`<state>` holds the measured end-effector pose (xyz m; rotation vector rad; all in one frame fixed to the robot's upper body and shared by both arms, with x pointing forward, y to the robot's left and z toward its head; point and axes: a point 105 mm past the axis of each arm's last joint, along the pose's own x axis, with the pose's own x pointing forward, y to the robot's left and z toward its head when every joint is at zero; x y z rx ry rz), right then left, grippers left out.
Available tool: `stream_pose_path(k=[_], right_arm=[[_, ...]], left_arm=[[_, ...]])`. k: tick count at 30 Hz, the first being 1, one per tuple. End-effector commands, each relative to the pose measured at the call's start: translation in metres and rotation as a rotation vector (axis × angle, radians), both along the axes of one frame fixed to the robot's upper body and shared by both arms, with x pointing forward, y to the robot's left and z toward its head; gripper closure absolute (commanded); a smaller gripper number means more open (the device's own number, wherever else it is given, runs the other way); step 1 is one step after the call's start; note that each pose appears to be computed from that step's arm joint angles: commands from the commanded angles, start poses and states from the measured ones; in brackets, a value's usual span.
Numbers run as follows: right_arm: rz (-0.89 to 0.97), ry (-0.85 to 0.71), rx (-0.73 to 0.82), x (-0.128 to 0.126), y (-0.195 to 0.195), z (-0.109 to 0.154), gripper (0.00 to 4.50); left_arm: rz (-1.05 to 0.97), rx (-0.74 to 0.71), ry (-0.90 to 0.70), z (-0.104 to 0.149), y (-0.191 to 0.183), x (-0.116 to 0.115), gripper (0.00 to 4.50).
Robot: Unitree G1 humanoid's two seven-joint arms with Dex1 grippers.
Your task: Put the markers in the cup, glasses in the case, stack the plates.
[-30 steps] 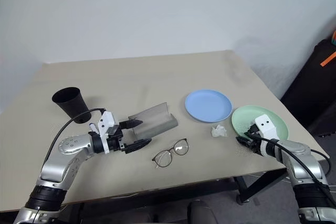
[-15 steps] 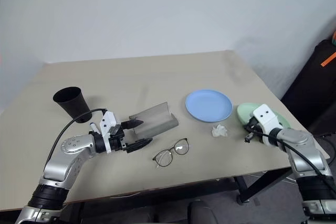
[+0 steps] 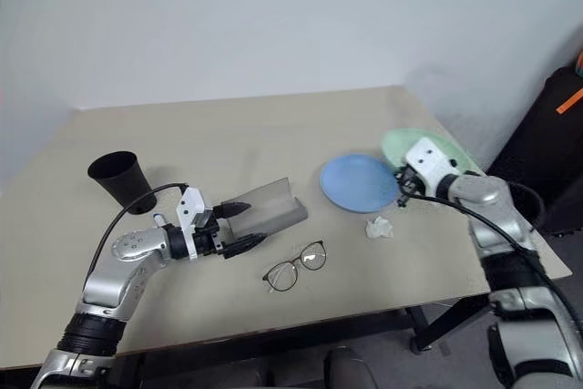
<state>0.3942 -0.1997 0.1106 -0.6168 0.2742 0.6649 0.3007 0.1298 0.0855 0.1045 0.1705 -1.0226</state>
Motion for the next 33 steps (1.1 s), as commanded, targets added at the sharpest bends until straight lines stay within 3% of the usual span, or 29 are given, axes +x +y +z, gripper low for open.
stream_pose_path(k=[1, 7, 15, 30, 33], right_arm=[[0.063, -0.028, -0.002, 0.012, 0.012, 0.009, 4.49], [0.129, 0.009, -0.004, 0.019, 0.028, 0.0, 4.49], [0.237, 0.035, 0.022, 0.009, 0.054, -0.008, 4.49], [0.273, 0.067, -0.011, -0.003, 0.063, -0.024, 4.49], [0.278, 0.066, 0.001, -0.003, 0.067, -0.023, 3.73]], left_arm=[[-0.008, -0.014, -0.05, 0.012, -0.003, 0.004, 0.0], [0.003, -0.019, -0.054, 0.013, -0.003, 0.004, 0.0], [0.016, -0.021, -0.057, 0.013, -0.002, 0.003, 0.0], [0.013, -0.024, -0.06, 0.013, -0.006, 0.004, 0.0], [0.014, -0.024, -0.06, 0.013, -0.007, 0.004, 0.0]])
